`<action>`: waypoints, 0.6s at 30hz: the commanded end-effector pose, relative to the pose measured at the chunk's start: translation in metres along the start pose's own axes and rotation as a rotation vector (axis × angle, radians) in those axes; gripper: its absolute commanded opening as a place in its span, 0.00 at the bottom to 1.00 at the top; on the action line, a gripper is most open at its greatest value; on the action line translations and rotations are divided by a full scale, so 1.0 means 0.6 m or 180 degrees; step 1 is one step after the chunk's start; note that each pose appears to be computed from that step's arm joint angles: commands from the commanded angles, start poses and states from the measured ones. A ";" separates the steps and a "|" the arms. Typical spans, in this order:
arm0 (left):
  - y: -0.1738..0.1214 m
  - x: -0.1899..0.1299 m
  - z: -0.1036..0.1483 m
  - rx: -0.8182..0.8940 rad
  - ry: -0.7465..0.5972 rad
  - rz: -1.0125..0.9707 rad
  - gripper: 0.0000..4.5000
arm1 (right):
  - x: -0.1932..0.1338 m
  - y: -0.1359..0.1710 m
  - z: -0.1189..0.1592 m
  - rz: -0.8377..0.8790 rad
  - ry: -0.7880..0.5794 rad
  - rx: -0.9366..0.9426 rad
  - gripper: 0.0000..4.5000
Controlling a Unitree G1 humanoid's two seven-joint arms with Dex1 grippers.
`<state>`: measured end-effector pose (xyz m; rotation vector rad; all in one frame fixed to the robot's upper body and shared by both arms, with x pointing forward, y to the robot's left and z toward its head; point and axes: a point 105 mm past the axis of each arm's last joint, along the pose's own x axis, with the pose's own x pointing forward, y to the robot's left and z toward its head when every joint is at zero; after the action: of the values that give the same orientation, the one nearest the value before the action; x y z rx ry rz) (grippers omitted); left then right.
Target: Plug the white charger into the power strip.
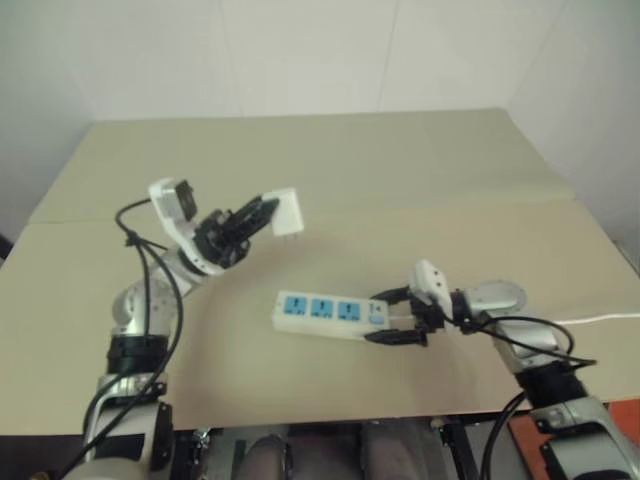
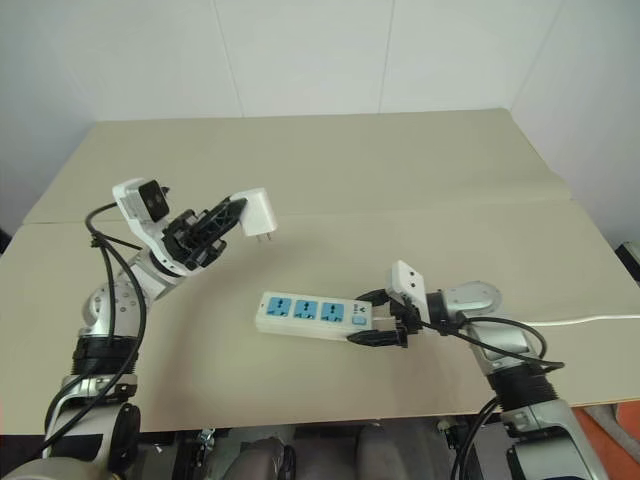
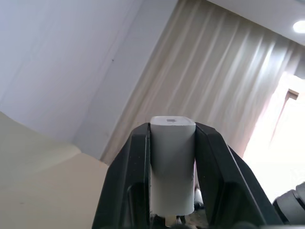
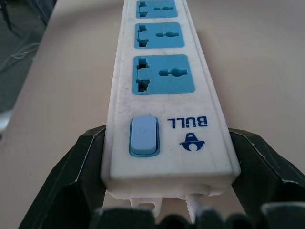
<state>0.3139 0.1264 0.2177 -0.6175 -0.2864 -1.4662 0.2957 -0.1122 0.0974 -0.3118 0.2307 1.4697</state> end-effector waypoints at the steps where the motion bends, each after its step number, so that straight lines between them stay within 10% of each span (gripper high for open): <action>1: -0.016 0.006 -0.015 0.0090 0.0281 -0.0318 0.22 | 0.009 0.002 0.014 0.0111 -0.0040 -0.0184 0.76; 18: -0.005 0.005 -0.116 0.0412 0.1017 -0.0655 0.22 | 0.034 0.020 0.023 0.0228 -0.0166 -0.0171 0.76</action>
<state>0.3013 0.0890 0.1620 -0.2930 -0.1762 -1.6691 0.2907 -0.0976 0.0949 -0.3066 0.2066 1.5204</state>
